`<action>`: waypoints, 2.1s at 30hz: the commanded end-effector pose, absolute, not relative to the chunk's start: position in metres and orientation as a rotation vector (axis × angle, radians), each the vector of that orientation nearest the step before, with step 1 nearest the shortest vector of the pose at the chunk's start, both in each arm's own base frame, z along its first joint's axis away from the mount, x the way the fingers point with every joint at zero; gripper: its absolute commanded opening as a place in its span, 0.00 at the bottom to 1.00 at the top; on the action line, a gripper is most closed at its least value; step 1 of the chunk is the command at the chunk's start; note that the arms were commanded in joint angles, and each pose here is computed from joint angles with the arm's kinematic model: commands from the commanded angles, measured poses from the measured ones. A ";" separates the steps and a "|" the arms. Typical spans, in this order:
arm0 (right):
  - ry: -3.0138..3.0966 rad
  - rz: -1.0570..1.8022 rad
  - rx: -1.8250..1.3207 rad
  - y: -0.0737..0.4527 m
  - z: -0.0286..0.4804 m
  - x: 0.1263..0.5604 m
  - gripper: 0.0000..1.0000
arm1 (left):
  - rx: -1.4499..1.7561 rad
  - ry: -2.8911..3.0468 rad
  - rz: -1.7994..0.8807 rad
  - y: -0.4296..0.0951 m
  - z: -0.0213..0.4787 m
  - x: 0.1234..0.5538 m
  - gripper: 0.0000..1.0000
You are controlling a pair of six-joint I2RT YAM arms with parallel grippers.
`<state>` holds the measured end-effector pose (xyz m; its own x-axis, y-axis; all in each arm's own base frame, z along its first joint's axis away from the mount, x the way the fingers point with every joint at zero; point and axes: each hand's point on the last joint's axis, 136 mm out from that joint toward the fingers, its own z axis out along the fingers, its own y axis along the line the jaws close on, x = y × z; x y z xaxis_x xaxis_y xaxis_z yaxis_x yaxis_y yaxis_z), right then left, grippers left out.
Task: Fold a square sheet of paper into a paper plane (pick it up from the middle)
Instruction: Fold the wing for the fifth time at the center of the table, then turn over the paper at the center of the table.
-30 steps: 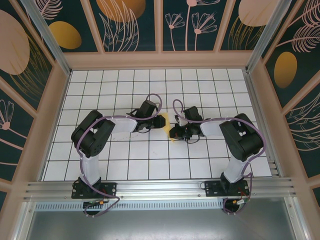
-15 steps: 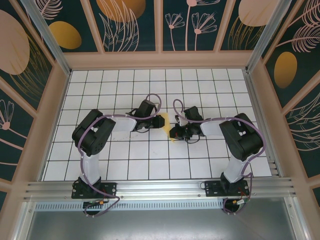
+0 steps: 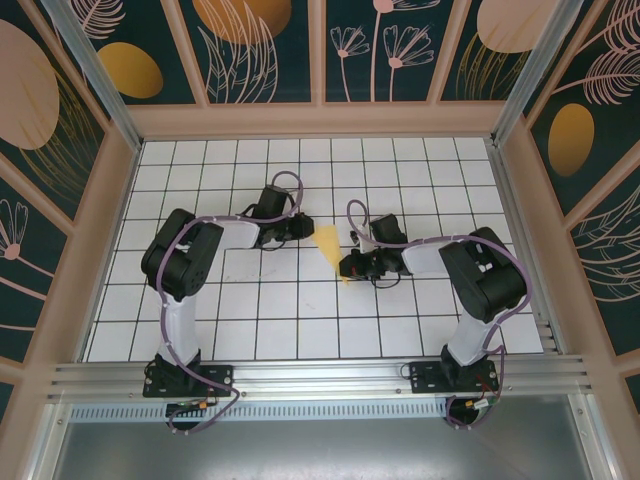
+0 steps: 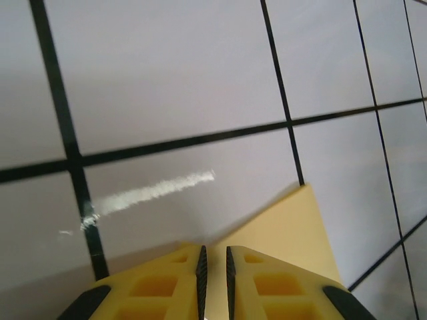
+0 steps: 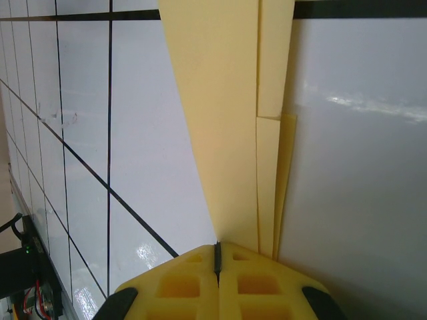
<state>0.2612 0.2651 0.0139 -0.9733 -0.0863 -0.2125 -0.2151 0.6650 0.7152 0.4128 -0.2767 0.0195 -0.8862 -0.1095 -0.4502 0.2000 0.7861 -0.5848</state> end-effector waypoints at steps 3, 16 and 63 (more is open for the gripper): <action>3.023 0.965 -0.124 0.222 -0.042 0.212 0.05 | 0.003 2.575 -0.705 -0.239 -0.013 0.428 0.20; 2.728 1.135 -0.153 0.260 0.032 0.271 0.17 | -0.143 2.447 -0.776 -0.231 0.061 0.432 0.27; 2.534 0.675 0.227 0.165 0.057 0.344 0.70 | -0.393 2.701 -0.633 -0.313 0.036 0.317 0.29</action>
<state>0.3439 0.1634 0.0501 -0.8644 0.2904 -0.4105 0.0568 0.8675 0.4941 0.3246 -0.3220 0.0322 -0.9132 -0.3072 -0.2678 -0.1518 0.8662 -0.4761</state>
